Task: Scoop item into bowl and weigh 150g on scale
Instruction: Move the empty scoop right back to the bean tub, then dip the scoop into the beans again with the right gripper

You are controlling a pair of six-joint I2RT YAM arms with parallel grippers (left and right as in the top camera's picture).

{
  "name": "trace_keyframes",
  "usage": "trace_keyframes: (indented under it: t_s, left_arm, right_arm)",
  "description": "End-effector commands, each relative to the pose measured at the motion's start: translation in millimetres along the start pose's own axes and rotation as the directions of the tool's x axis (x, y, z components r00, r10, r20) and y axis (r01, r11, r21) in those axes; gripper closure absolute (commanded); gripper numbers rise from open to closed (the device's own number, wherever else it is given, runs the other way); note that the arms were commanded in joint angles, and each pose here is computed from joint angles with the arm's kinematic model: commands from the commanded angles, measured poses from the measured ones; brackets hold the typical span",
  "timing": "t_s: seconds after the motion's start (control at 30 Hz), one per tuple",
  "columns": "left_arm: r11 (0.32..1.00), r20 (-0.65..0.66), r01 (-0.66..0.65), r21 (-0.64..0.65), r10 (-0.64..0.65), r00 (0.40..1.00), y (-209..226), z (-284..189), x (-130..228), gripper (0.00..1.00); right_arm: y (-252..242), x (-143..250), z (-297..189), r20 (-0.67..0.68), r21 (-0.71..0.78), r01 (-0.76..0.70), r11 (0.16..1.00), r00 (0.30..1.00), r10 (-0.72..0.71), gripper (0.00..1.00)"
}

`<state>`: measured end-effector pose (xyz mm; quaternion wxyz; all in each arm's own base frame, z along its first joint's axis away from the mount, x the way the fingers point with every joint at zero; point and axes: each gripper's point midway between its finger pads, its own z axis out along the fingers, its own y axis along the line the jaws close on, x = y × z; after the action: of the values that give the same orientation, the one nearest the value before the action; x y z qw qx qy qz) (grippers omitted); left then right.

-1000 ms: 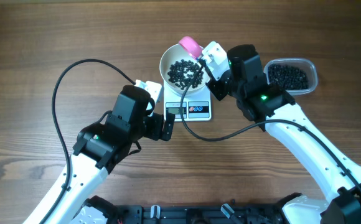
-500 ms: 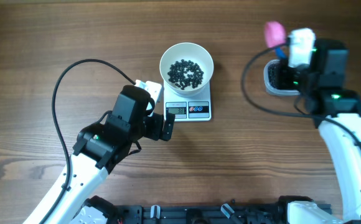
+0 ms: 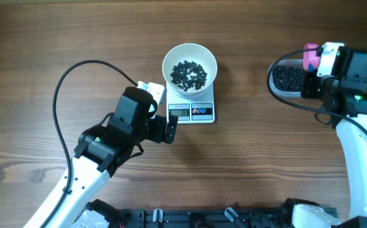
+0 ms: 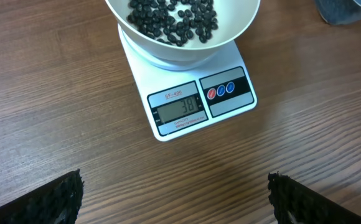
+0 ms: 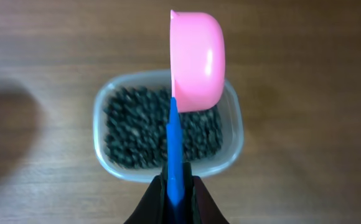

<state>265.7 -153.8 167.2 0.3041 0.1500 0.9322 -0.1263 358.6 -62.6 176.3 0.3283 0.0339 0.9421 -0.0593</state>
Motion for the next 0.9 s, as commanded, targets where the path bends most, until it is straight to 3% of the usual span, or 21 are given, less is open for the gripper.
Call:
trace_keyframes:
  t_s: [0.0, 0.4, 0.6, 0.87]
  left_arm:
    - [1.000, 0.003, -0.024, -0.002, 0.024, 1.000, -1, 0, -1, 0.00]
    - [1.000, 0.003, -0.024, -0.002, 0.024, 1.000, -1, 0, -1, 0.00]
    - [1.000, 0.002, -0.024, -0.002, 0.024, 1.000, -1, 0, -1, 0.00]
    - [1.000, 0.002, -0.024, -0.002, 0.024, 1.000, -1, 0, -1, 0.00]
  right_arm:
    - [-13, 15, 9, -0.069, 0.075, -0.021, 0.997, 0.997, 0.026, 0.96]
    - [-6, 48, 33, -0.193, 0.069, -0.113, 0.991, 0.973, 0.125, 0.96]
    - [29, 53, 46, -0.234, -0.116, -0.151, 0.982, 0.965, 0.120, 0.95]
    - [54, 52, 51, -0.248, -0.257, -0.174, 0.951, 0.963, 0.109, 0.96]
